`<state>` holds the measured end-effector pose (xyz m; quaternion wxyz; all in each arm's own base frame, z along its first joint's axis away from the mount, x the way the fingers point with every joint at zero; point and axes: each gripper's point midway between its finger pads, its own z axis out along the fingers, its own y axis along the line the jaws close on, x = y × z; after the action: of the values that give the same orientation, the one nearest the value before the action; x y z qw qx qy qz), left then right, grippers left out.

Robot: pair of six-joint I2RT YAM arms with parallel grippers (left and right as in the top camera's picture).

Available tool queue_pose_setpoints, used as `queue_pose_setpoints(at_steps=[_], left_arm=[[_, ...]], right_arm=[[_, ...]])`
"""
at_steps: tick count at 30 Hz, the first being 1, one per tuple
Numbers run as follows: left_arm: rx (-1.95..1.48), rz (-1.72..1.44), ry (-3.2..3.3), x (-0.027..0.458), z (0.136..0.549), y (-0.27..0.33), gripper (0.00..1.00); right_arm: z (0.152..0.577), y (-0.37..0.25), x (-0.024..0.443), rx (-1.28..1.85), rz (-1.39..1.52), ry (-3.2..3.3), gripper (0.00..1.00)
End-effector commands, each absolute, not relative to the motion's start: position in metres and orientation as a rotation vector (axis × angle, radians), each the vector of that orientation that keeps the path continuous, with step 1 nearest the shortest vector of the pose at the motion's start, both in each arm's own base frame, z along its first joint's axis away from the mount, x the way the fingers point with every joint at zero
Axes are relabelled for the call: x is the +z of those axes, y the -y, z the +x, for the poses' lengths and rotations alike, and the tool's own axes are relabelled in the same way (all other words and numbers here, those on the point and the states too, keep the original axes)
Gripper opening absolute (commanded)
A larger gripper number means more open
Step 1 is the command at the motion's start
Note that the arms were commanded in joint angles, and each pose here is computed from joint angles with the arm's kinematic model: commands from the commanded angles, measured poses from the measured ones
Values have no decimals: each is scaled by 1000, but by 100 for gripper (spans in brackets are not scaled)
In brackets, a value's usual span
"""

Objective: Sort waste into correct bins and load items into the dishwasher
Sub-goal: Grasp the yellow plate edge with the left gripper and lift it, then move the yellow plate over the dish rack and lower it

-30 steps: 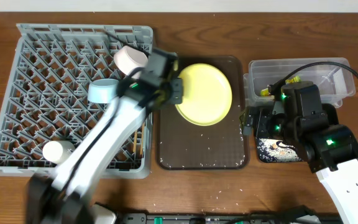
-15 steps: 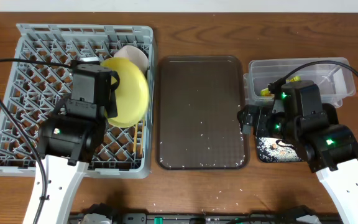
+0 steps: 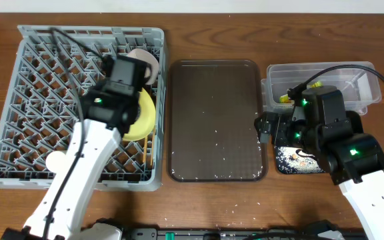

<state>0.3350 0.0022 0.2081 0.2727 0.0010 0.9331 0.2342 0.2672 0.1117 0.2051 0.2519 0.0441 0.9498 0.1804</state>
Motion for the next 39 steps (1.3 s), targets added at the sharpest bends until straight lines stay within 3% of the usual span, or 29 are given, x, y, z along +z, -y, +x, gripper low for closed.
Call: queue_pose_setpoints(at_steps=[1,4,8,15,17,18,19,31,39], left_arm=[[629,64,-2482,213,335,16,10],[608,115,-2470,214,333,30,22],[572,101,-2445,222,328,37,28],[493,-419,-2356,250,304,-23,43],[417,-526,-2369,248,298,-38,53],[288,-602,-2414,240,296,-45,67],[227,-622,-2441,235,295,-47,70],[-581,-732,-2636,160,313,-73,71],[-768,-634,-2674,137,322,-64,53]], right_arm=[[270,-110,207,487,145,-2576,96],[270,-110,207,487,145,-2576,96],[270,-110,207,487,144,-2575,96],[270,-110,207,487,145,-2577,95],[270,-110,207,487,145,-2577,95],[270,-110,207,487,145,-2577,95],[270,-110,207,487,145,-2577,95],[270,-110,207,487,145,-2578,96],[270,-110,206,487,145,-2578,95]])
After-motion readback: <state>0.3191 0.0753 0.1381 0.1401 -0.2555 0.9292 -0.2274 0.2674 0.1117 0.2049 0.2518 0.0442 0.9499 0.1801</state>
